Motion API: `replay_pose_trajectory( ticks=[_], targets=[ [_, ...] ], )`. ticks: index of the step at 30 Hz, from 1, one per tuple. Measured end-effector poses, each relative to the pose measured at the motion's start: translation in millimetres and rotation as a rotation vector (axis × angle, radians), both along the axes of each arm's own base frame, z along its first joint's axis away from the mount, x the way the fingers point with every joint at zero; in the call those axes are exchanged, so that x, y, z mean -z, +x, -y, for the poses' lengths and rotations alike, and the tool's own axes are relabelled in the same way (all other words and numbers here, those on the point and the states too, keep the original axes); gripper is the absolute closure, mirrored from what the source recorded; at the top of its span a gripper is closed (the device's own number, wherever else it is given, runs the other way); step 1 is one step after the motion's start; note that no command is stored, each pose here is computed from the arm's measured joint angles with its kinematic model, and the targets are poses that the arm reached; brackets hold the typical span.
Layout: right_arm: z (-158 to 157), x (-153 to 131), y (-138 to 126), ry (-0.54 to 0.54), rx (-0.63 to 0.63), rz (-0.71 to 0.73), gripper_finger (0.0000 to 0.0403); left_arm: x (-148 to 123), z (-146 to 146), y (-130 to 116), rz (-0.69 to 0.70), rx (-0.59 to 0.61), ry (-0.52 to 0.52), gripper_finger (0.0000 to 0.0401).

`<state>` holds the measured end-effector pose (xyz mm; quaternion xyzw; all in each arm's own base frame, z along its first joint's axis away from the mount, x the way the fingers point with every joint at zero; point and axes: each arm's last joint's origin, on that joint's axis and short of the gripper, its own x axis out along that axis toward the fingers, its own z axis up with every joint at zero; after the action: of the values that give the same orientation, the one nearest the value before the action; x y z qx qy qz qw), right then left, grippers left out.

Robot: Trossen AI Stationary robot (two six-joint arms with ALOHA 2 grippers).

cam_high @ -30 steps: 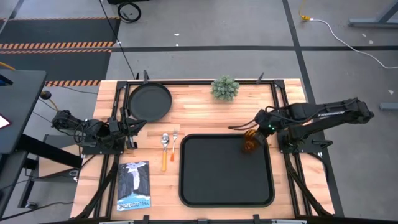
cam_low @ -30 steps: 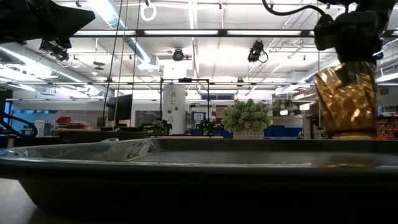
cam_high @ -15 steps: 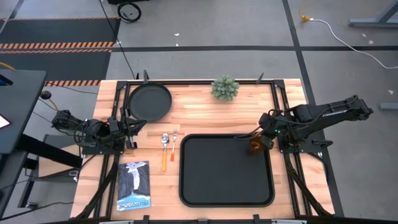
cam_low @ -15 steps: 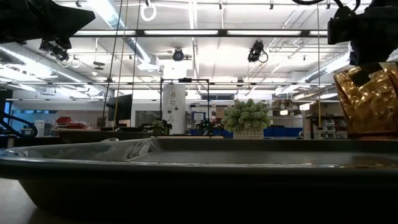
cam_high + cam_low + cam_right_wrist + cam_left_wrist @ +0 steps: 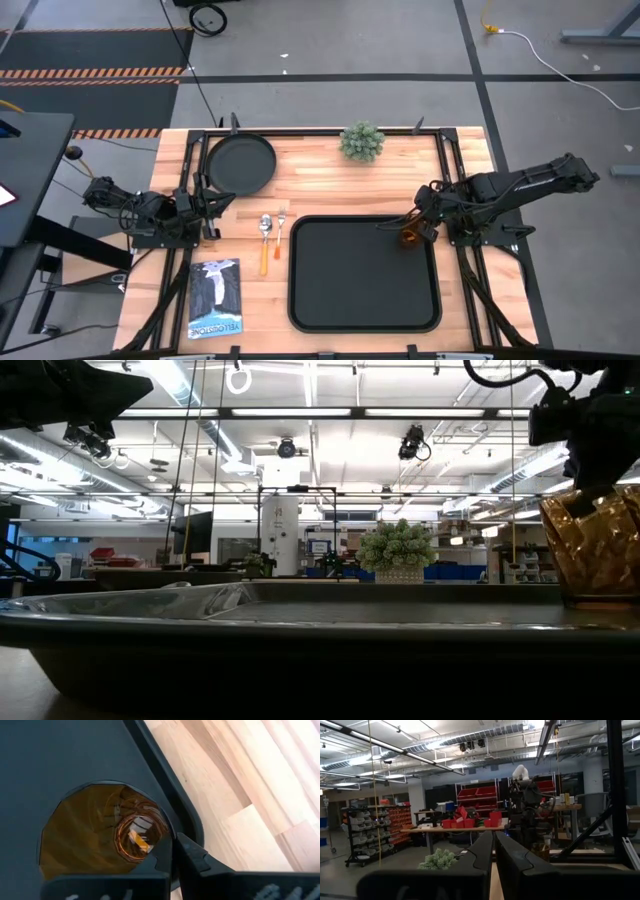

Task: Pick and place plate/cup/fork/spoon on tray
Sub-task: Put the brown cup on the black tray, then put the black plate on the black tray to the bottom left of the brown cup

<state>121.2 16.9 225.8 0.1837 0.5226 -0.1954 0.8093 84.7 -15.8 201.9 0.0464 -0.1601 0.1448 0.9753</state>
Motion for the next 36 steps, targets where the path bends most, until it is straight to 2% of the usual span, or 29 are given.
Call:
replay_pose_trajectory(
  ticks=[7, 16, 21, 28, 36],
  targets=[
    [0, 1, -1, 0.013, 0.024, 0.003, 0.0381, 0, 0, 0, 0.0, 0.0, 0.0, 0.0374],
    [1, -3, -7, 0.037, 0.03, -0.056, 0.0315, 0, 0, 0, 0.001, 0.0, 0.0, 0.0374],
    [2, -23, -3, 0.045, 0.038, 0.006, 0.0292, 0, 0, 0, 0.0, 0.0, 0.0, 0.0374],
    [3, -49, 0, 0.054, 0.042, 0.094, 0.0286, 0, 0, 0, 0.001, 0.003, -0.005, 0.0374],
    [6, -63, 18, -0.08, 0.078, 0.243, 0.0287, 4, 1, 2, -0.039, 0.01, -0.007, 0.0374]
  ],
)
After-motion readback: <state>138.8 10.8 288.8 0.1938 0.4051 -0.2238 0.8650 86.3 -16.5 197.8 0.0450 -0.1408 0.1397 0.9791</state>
